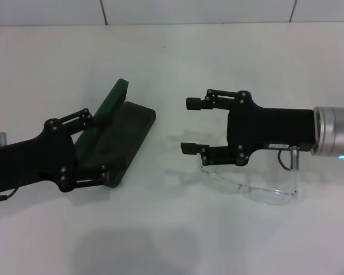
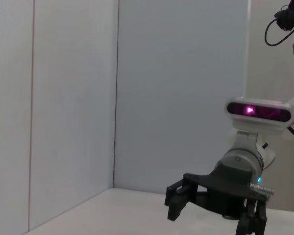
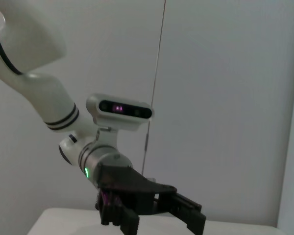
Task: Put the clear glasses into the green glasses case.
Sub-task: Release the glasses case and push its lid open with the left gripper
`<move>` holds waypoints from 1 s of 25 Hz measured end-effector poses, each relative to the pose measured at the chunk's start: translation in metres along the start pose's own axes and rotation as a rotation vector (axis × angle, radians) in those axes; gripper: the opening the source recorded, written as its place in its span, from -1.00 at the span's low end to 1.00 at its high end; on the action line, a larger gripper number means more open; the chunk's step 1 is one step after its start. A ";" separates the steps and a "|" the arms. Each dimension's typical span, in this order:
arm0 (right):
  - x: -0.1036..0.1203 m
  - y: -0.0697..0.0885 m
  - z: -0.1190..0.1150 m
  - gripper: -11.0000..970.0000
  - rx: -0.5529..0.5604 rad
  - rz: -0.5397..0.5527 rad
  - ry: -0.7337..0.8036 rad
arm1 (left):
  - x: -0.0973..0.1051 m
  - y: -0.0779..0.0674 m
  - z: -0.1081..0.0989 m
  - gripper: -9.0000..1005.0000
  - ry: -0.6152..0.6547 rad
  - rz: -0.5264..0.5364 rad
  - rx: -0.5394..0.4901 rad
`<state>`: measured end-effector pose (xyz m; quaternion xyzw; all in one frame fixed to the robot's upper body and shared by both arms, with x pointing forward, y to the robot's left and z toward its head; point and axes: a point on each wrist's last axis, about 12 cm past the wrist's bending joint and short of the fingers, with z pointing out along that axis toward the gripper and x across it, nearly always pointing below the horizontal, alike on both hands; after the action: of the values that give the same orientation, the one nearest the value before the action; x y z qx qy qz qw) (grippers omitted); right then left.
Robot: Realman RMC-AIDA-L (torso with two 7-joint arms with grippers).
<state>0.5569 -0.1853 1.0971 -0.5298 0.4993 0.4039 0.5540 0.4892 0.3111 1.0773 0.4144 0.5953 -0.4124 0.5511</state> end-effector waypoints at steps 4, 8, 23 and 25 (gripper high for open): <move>0.000 -0.002 0.002 0.55 0.005 -0.005 0.005 | -0.002 0.003 0.004 0.74 -0.002 0.008 0.007; 0.001 -0.002 -0.007 0.55 0.039 0.007 -0.002 | -0.003 0.008 0.013 0.74 0.013 0.009 0.006; 0.007 0.006 -0.037 0.55 0.082 0.028 -0.005 | -0.032 0.049 0.023 0.74 0.132 -0.168 -0.091; 0.007 0.005 -0.038 0.55 0.084 0.023 -0.001 | -0.040 0.059 0.022 0.74 0.196 -0.213 -0.158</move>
<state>0.5486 -0.2225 1.0915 -0.5000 0.5217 0.3892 0.5713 0.5537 0.3072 1.1145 0.3424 0.7174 -0.3781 0.4746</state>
